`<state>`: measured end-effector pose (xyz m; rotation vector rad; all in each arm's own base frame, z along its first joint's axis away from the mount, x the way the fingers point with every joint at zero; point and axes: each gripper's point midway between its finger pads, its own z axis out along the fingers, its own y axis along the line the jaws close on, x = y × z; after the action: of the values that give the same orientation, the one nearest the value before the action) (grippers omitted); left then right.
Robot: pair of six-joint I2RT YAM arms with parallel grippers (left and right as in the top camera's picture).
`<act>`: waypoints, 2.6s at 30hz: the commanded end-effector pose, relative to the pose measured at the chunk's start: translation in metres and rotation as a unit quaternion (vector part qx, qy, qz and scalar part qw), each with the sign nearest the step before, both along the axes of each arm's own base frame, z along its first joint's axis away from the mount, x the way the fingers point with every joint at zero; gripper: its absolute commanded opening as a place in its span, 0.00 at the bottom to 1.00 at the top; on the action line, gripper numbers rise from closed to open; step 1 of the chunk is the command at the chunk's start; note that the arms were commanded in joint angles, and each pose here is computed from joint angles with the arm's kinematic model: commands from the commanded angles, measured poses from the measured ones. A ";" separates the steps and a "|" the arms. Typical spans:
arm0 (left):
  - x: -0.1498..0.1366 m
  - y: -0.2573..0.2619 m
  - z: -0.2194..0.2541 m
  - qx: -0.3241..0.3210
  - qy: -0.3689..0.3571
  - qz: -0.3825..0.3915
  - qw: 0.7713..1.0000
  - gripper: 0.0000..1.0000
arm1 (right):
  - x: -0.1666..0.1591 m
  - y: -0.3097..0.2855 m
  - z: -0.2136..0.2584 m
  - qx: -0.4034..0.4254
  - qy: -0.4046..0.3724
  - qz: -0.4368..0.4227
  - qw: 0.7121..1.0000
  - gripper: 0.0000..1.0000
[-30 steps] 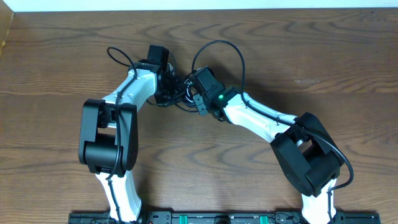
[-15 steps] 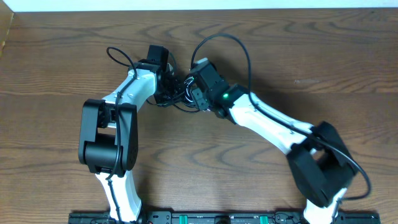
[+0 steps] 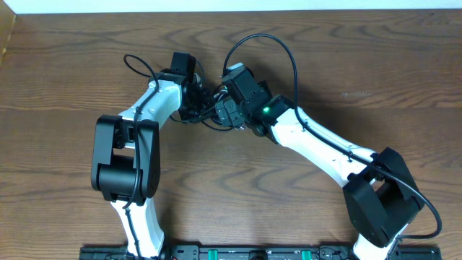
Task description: Untangle cables
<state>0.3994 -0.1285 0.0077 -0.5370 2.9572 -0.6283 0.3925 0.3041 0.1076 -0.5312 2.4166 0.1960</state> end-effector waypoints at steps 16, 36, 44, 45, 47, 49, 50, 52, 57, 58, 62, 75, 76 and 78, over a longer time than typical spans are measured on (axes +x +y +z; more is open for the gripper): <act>-0.002 -0.005 -0.010 0.019 0.002 -0.003 1.000 0.29 | -0.005 -0.004 -0.040 -0.016 0.052 0.004 0.999 0.31; -0.003 -0.005 -0.011 0.024 0.006 0.007 1.000 0.28 | 0.001 -0.004 -0.082 -0.033 0.067 -0.001 0.997 0.01; -0.005 -0.010 -0.009 0.008 0.011 0.003 1.000 0.29 | 0.002 0.009 -0.066 0.000 0.060 0.015 0.998 0.01; -0.005 -0.011 -0.009 0.004 0.012 0.003 1.000 0.31 | -0.001 0.012 -0.066 0.003 0.063 0.020 0.998 0.01; -0.006 -0.012 -0.009 0.001 0.015 0.002 1.000 0.33 | -0.005 0.016 -0.067 0.004 0.066 0.027 0.997 0.01; -0.007 -0.012 -0.009 0.002 0.017 0.002 1.000 0.34 | -0.007 0.019 -0.066 0.005 0.065 0.030 0.997 0.01; -0.008 -0.012 -0.009 0.002 0.018 0.002 1.000 0.34 | -0.007 0.020 -0.065 0.006 0.064 0.031 0.997 0.01; -0.009 -0.011 -0.009 0.002 0.020 0.002 1.000 0.35 | -0.007 0.024 -0.061 0.021 0.065 0.029 0.997 0.01; -0.010 -0.011 -0.009 0.003 0.022 0.002 1.000 0.35 | -0.005 0.039 -0.039 0.103 0.081 0.044 0.990 0.01; -0.009 -0.011 -0.009 0.003 0.022 0.002 1.000 0.35 | -0.005 0.042 -0.035 0.117 0.085 0.048 0.988 0.01; -0.009 -0.011 -0.009 0.003 0.021 0.002 1.000 0.33 | -0.004 0.046 -0.020 0.186 0.119 0.050 0.974 0.01; -0.009 -0.010 -0.009 0.004 0.021 0.003 1.000 0.08 | 0.002 0.018 -0.014 0.243 0.178 0.069 0.951 0.01; -0.009 -0.010 -0.009 0.004 0.021 0.003 1.000 0.08 | 0.002 0.015 -0.017 0.235 0.178 0.067 0.953 0.03; -0.009 -0.010 -0.009 0.004 0.020 0.003 1.000 0.08 | 0.002 0.009 -0.024 0.210 0.173 0.058 0.960 0.18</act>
<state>0.3947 -0.1389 0.0058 -0.5516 2.9716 -0.6126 0.3945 0.3153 0.0717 -0.4190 2.6017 0.9375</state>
